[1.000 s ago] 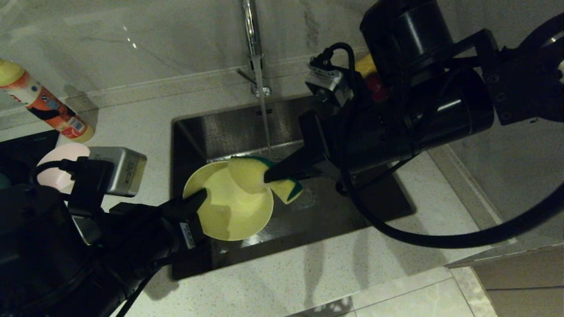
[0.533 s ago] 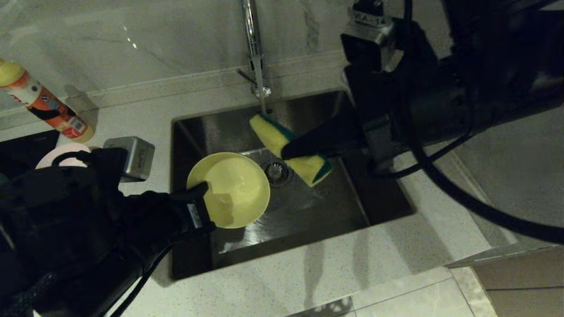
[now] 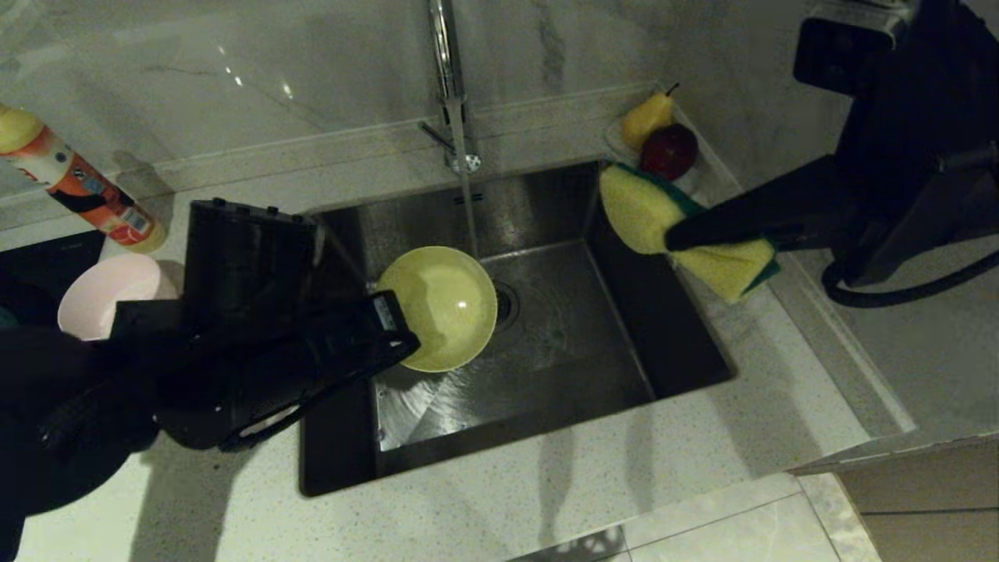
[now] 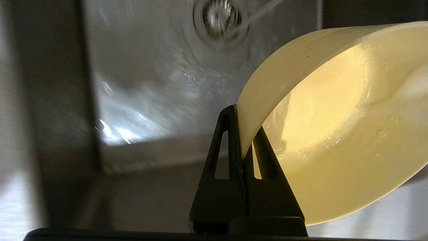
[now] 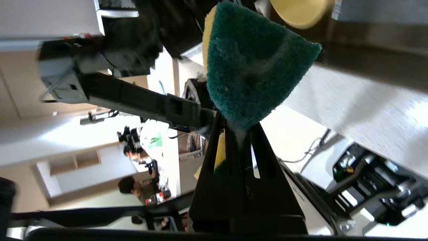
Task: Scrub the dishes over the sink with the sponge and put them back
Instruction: Rinse the bowl
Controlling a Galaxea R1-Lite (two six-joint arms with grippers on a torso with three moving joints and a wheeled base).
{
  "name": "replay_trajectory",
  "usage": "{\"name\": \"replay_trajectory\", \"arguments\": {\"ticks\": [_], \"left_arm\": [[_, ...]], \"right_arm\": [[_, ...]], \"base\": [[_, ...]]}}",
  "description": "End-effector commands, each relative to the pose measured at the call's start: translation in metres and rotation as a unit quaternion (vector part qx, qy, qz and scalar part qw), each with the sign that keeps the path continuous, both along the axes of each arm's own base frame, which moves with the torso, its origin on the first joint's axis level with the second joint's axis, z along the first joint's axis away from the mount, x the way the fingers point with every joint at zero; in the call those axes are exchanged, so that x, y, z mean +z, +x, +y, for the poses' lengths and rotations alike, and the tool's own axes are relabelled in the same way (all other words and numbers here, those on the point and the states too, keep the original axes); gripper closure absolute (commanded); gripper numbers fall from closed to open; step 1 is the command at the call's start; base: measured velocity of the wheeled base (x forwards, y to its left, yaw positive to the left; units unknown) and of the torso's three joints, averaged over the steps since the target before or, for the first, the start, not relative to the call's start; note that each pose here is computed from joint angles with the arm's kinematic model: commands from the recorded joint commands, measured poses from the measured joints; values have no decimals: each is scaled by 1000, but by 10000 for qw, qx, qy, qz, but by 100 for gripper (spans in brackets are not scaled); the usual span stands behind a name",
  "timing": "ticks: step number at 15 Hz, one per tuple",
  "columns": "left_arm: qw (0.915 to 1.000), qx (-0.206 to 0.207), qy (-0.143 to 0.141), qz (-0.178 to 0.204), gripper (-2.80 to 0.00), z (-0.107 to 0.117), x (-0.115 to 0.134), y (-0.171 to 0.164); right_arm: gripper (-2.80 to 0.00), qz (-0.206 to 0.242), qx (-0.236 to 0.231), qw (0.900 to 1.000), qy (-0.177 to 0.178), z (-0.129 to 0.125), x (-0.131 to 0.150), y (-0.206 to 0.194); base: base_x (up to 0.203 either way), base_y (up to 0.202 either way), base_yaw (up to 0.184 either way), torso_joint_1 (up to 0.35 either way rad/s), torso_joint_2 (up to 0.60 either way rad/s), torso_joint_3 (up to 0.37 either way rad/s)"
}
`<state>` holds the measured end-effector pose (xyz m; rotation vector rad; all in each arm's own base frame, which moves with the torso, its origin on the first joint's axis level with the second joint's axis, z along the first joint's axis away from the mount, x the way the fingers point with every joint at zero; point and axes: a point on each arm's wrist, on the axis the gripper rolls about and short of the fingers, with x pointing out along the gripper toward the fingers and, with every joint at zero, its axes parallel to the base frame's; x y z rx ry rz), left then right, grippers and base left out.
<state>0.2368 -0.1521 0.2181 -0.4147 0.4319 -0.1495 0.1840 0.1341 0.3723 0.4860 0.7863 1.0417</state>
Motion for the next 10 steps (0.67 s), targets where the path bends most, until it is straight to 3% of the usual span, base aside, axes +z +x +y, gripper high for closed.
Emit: {"name": "replay_trajectory", "arguments": {"ticks": [1,7,10], "left_arm": [[9984,149,-135,527,0,-9,-13,30],[9908,653,-572,1041,0,-27,-16,85],[9882,759,-623,1173,0,-33,-14,100]], "right_arm": [[0,29,-222,9997,16,-21,-8,-12],[0,185,-317,9991,214,-45,-27,-10],[0,165,-313,9990,256,-46,-32,-9]], "base": [[0,0,0,0,0,0],[0,0,0,0,0,0],[0,0,0,0,0,0]]}}
